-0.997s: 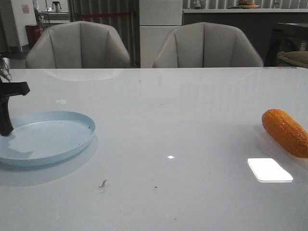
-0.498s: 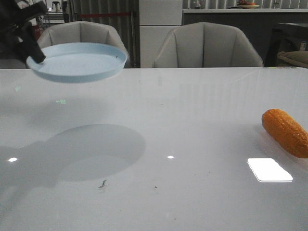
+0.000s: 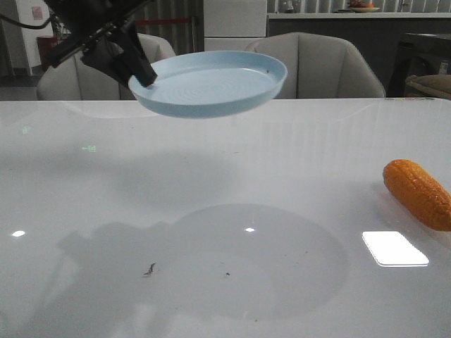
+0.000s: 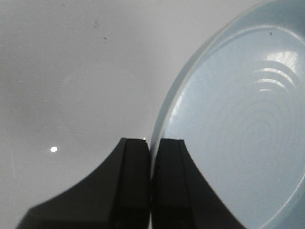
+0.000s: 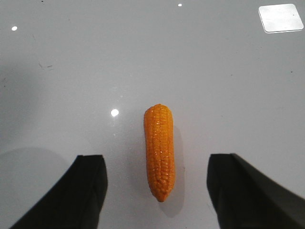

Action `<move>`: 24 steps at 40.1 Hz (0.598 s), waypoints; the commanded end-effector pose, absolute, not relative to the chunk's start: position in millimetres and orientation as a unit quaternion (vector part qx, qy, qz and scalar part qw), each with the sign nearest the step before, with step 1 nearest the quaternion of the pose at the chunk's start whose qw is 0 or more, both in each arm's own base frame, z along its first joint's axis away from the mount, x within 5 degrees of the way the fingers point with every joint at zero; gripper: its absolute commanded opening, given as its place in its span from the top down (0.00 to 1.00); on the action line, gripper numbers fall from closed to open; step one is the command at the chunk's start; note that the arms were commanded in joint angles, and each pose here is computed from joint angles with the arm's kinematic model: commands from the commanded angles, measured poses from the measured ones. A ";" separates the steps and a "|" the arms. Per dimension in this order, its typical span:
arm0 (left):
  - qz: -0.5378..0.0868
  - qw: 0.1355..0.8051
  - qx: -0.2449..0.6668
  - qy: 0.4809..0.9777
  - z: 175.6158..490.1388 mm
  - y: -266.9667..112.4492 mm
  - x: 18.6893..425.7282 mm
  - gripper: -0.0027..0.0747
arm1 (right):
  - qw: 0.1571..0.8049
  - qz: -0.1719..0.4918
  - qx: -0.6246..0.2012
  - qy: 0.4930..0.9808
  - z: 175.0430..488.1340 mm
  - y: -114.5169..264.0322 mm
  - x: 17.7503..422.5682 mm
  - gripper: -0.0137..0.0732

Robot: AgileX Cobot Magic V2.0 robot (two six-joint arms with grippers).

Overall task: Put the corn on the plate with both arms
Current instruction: 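Lift the plate and carry it toward the table center with left gripper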

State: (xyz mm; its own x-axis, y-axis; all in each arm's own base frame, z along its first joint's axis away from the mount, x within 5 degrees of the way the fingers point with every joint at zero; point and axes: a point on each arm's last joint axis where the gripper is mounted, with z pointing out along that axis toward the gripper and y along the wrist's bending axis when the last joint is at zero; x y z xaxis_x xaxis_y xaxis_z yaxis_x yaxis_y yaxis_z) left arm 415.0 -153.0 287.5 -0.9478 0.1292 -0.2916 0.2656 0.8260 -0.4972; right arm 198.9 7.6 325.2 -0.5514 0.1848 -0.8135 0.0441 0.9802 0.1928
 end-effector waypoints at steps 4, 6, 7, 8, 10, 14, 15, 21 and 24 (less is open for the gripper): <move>-0.245 0.172 0.122 0.946 314.4 -178.8 400.6 0.85 | 0.515 0.081 0.067 0.851 342.8 7.5 201.5 0.21; -0.241 0.165 0.121 0.949 309.6 -183.2 399.7 0.85 | 0.515 0.081 0.067 0.851 342.8 7.5 201.5 0.21; -0.242 0.157 0.125 0.949 306.5 -186.9 398.6 0.85 | 0.515 0.081 0.067 0.851 342.8 7.5 201.5 0.21; -0.242 0.150 0.126 0.950 302.9 -188.9 398.7 0.85 | 0.515 0.081 0.067 0.851 342.8 7.5 201.5 0.21; -0.241 0.130 0.133 0.953 293.6 -195.5 397.7 0.85 | 0.515 0.081 0.067 0.851 342.8 7.5 201.5 0.21; -0.234 0.088 0.142 0.958 270.9 -205.4 398.1 0.85 | 0.515 0.081 0.067 0.851 342.8 7.5 201.5 0.21; -0.232 0.078 0.143 0.959 264.0 -208.2 398.6 0.85 | 0.515 0.081 0.067 0.851 342.8 7.5 201.5 0.21; -0.222 0.036 0.152 0.962 235.6 -220.5 398.8 0.85 | 0.515 0.081 0.067 0.851 342.8 7.5 201.5 0.21; -0.219 0.030 0.158 0.962 229.5 -224.0 398.5 0.85 | 0.515 0.081 0.067 0.851 342.8 7.5 201.5 0.21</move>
